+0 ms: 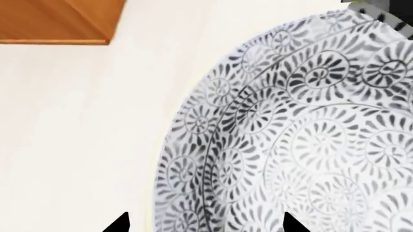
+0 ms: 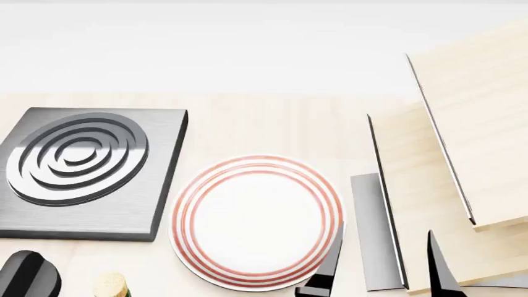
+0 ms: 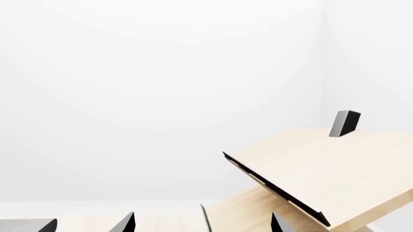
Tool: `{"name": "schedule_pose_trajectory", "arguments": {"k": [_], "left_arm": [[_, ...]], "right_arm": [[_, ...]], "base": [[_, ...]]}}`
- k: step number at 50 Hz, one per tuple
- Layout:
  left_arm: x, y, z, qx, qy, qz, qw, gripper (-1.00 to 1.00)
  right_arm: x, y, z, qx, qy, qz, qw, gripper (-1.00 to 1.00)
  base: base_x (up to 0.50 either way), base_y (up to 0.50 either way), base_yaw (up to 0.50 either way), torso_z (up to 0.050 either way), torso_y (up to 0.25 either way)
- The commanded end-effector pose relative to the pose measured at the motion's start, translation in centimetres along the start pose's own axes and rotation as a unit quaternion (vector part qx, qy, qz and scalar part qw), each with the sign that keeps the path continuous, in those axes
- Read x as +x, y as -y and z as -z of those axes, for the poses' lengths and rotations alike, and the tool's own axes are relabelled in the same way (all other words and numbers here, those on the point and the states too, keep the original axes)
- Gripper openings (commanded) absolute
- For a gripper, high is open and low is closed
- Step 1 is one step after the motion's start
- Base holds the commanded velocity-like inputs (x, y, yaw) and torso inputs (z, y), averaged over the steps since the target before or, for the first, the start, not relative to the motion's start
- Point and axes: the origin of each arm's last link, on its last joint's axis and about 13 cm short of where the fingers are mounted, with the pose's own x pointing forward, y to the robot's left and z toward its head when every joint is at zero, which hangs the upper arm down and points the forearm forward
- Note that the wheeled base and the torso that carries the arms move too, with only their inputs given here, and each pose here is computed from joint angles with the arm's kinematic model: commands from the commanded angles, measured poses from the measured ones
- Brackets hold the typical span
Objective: Pick up the akita bowl and put it on the plate.
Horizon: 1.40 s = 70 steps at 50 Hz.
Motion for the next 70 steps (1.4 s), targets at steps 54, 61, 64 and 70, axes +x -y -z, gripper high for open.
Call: {"name": "schedule_pose_trajectory", "arguments": {"k": [54, 61, 64, 70], "left_arm": [[-1.9, -0.2, -1.0, -0.004, 0.158, -0.080, 0.984, -1.00], [-2.4, -0.5, -1.5, -0.028, 0.189, -0.066, 0.979, -1.00], [-2.8, -0.8, -1.9, -0.045, 0.214, -0.056, 0.974, -1.00], [-3.8, -1.1, -2.6, -0.072, 0.271, -0.032, 0.959, -1.00]], "right_arm": [[0.1, 0.1, 0.5, 0.002, -0.007, 0.004, 1.000, 1.00], [0.2, 0.0, 0.5, 0.002, -0.007, 0.005, 1.000, 1.00], [0.2, 0.0, 0.6, 0.001, -0.009, 0.004, 1.000, 1.00], [0.2, 0.0, 0.6, 0.002, -0.008, 0.004, 1.000, 1.00]], "base": [[0.00, 0.00, 0.00, -0.001, 0.000], [0.00, 0.00, 0.00, 0.000, 0.000], [0.00, 0.00, 0.00, 0.000, 0.000], [0.00, 0.00, 0.00, 0.000, 0.000]]}}
